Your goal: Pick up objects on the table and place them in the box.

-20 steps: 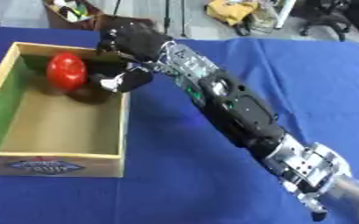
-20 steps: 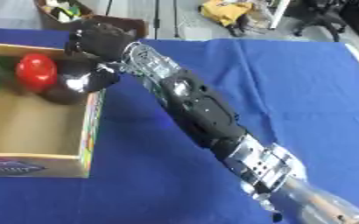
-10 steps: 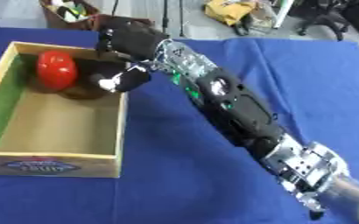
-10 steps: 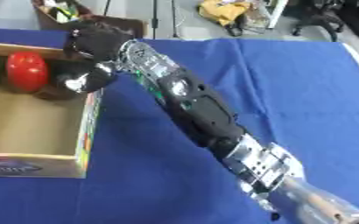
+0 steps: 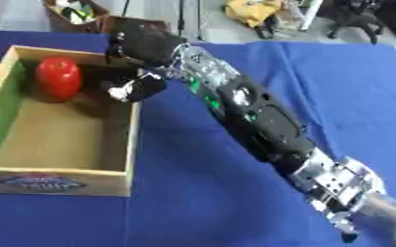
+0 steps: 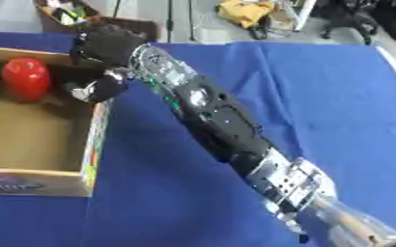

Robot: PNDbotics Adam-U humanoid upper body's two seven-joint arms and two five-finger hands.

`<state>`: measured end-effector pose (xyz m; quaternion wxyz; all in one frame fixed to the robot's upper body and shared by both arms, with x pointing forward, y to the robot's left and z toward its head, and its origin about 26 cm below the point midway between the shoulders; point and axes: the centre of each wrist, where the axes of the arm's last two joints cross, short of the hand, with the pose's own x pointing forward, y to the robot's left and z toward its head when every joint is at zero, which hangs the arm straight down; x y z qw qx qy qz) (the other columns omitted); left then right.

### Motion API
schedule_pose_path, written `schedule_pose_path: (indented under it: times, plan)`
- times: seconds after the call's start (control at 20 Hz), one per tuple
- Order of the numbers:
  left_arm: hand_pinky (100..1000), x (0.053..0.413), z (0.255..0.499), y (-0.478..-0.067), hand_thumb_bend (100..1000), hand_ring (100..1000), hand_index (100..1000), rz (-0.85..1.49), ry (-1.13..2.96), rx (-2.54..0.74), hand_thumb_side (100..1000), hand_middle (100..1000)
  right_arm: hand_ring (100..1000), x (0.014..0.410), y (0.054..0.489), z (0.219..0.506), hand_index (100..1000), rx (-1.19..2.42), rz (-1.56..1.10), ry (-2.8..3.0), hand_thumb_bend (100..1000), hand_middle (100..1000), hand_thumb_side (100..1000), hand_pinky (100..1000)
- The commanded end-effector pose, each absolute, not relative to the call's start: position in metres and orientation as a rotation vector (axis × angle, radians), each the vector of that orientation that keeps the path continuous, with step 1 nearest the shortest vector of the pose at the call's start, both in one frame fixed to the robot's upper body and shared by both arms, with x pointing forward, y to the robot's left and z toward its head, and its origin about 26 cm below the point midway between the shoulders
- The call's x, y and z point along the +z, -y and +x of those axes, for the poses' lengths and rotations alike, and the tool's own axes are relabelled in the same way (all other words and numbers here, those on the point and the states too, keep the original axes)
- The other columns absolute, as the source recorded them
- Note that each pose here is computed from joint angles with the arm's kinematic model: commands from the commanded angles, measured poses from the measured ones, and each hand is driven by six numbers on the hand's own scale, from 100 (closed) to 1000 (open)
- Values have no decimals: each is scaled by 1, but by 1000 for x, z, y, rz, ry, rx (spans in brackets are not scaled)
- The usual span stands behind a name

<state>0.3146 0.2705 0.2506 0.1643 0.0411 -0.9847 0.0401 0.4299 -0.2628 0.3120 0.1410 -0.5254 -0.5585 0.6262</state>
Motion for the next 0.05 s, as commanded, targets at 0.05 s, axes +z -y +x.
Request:
schedule_pose_path:
  times: [0.05]
  plan:
    - [164,257,311,-273,100,458,667,132,2833,105,892,533,904,337,262,413,813,1774,-1569,1695,308,648,983,927]
